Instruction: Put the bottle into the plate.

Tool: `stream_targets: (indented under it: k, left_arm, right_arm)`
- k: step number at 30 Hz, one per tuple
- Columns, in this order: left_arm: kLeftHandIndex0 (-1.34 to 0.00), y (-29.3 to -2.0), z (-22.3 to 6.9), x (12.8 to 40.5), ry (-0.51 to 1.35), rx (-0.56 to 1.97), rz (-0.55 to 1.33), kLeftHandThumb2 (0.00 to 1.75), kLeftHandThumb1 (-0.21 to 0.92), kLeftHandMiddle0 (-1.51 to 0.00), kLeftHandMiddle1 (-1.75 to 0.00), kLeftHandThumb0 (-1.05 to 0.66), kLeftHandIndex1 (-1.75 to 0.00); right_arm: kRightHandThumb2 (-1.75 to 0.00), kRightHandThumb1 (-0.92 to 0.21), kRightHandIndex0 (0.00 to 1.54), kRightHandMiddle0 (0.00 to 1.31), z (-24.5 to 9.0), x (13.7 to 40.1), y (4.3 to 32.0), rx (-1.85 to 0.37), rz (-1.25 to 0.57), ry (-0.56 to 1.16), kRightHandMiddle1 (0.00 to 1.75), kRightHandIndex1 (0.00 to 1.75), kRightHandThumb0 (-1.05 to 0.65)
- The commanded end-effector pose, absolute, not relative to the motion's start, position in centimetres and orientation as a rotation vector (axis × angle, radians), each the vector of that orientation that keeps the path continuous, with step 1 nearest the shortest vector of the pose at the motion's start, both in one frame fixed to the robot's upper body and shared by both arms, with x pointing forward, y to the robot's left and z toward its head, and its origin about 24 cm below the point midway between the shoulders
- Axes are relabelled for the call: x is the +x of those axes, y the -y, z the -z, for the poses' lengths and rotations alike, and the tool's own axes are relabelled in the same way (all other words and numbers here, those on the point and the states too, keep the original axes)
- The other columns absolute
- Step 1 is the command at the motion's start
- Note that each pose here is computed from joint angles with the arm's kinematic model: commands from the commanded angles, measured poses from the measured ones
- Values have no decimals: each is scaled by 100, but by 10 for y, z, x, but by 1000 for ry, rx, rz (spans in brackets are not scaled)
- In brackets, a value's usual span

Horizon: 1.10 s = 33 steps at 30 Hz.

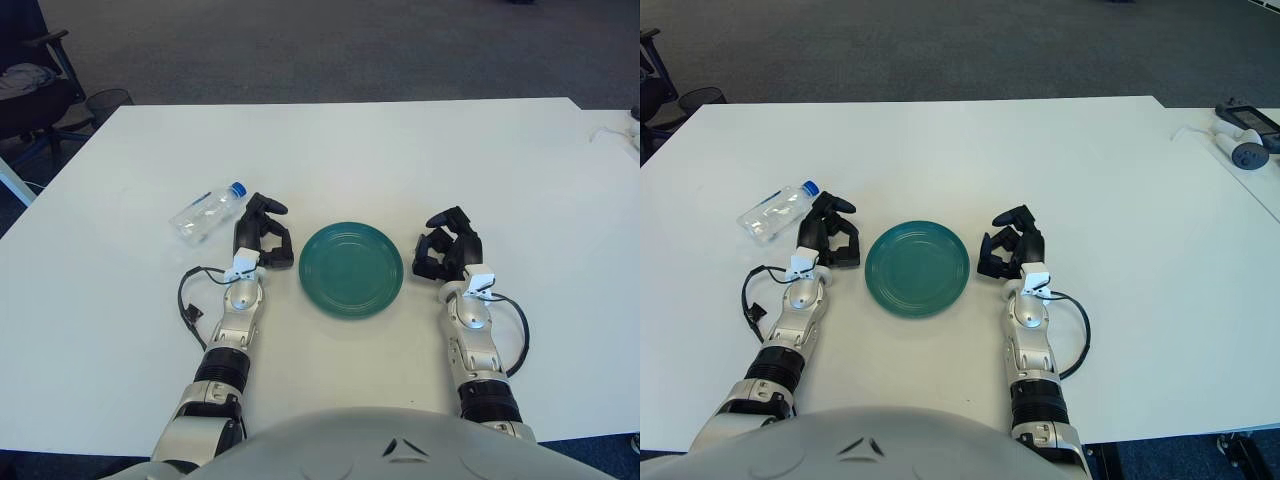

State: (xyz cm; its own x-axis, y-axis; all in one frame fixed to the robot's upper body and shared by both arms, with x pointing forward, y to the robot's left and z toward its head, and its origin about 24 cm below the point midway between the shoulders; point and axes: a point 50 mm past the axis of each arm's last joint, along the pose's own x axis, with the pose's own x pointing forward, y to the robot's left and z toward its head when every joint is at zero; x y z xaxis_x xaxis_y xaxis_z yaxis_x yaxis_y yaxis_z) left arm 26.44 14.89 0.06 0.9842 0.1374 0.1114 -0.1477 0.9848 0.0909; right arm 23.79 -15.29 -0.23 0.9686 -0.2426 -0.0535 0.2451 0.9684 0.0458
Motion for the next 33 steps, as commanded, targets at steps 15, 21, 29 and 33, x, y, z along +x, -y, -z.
stream_targets:
  k: [15, 21, 29, 33]
  left_arm:
    - [-57, -167, -58, 248, 353, 132, -162, 159, 7, -79, -171, 0, -175]
    - [-52, -177, -93, 244, 574, 224, -245, 151, 14, -76, -169, 0, -175]
    - [-47, -182, -126, 247, 851, 384, -401, 145, 19, -72, -169, 0, -175]
    - [-46, -180, -134, 244, 956, 418, -492, 145, 20, -71, -171, 0, -175]
  right_arm:
    - [-148, -15, 78, 51, 40, 216, 151, 51, 254, -267, 175, 164, 0]
    - [-148, -15, 78, 50, 41, 218, 150, 47, 255, -268, 175, 164, 0]
    - [-149, -14, 79, 51, 41, 218, 147, 46, 258, -267, 175, 163, 0]
    - [-149, -14, 79, 51, 42, 219, 147, 45, 254, -276, 175, 163, 0]
